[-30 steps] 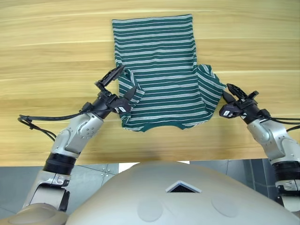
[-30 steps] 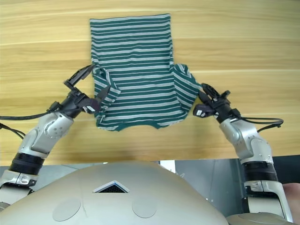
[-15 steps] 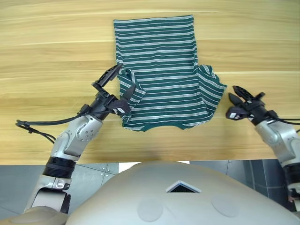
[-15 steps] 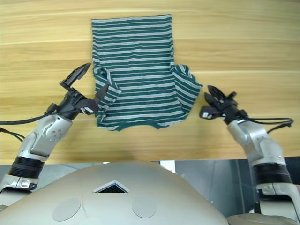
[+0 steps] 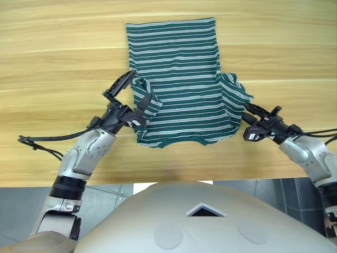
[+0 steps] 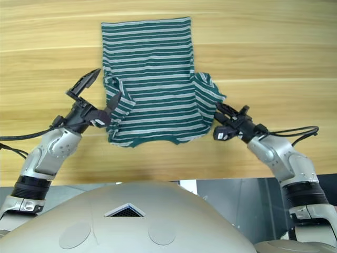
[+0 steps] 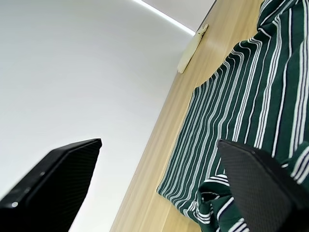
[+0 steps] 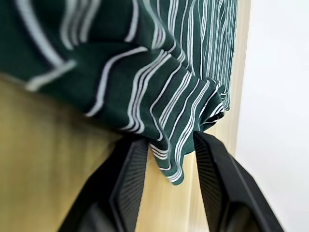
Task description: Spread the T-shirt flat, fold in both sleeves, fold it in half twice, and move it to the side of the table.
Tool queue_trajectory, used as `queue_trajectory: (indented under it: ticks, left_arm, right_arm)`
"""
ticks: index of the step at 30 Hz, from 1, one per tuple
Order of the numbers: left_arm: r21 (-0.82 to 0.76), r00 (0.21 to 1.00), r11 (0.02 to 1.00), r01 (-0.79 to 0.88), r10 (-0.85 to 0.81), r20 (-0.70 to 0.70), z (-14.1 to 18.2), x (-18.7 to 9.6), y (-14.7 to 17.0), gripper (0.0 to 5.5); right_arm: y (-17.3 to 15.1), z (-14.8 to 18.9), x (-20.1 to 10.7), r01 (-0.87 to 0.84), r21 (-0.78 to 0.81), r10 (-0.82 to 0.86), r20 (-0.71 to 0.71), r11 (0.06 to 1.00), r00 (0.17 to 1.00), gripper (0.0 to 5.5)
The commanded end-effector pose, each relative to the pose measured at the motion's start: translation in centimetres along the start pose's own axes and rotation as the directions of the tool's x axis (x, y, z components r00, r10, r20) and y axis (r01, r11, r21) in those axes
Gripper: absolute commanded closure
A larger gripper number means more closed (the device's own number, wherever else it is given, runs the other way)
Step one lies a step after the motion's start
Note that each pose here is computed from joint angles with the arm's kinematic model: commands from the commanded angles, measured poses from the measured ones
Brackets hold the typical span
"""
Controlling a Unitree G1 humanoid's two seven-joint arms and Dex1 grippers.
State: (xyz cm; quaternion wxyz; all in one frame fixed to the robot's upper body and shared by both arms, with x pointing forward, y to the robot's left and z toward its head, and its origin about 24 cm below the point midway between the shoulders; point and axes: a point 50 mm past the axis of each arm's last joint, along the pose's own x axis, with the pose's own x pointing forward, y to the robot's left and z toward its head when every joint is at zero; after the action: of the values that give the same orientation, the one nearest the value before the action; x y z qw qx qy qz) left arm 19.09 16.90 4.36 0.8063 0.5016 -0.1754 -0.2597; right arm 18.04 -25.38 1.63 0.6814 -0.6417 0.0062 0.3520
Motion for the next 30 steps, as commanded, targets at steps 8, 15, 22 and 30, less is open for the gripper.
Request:
queue_trajectory:
  ticks: [8,15,22,30]
  left_arm:
    - [0.01,1.0,1.0,0.027,-0.027,-0.015,-0.2,-0.2,-0.3,1.04]
    - [0.005,0.999,0.999,0.038,-0.038,-0.007,0.0,-0.2,-0.6,1.02]
    - [0.003,0.999,0.999,0.046,-0.046,0.002,0.2,0.0,-0.7,1.02]
    - [0.0,0.998,0.998,0.063,-0.063,0.012,0.5,0.0,-0.9,1.02]
  right_arm:
    - [1.0,-3.2,0.7,-0.007,0.003,0.008,-0.167,1.0,0.986,3.75]
    - [1.7,-2.4,1.1,-0.028,0.008,0.029,-0.119,1.0,0.992,3.92]
    - [1.9,-2.6,1.4,-0.042,0.004,0.042,-0.121,0.999,0.992,4.57]
    - [2.1,-2.8,1.7,-0.066,-0.009,0.064,-0.123,0.998,0.99,5.46]
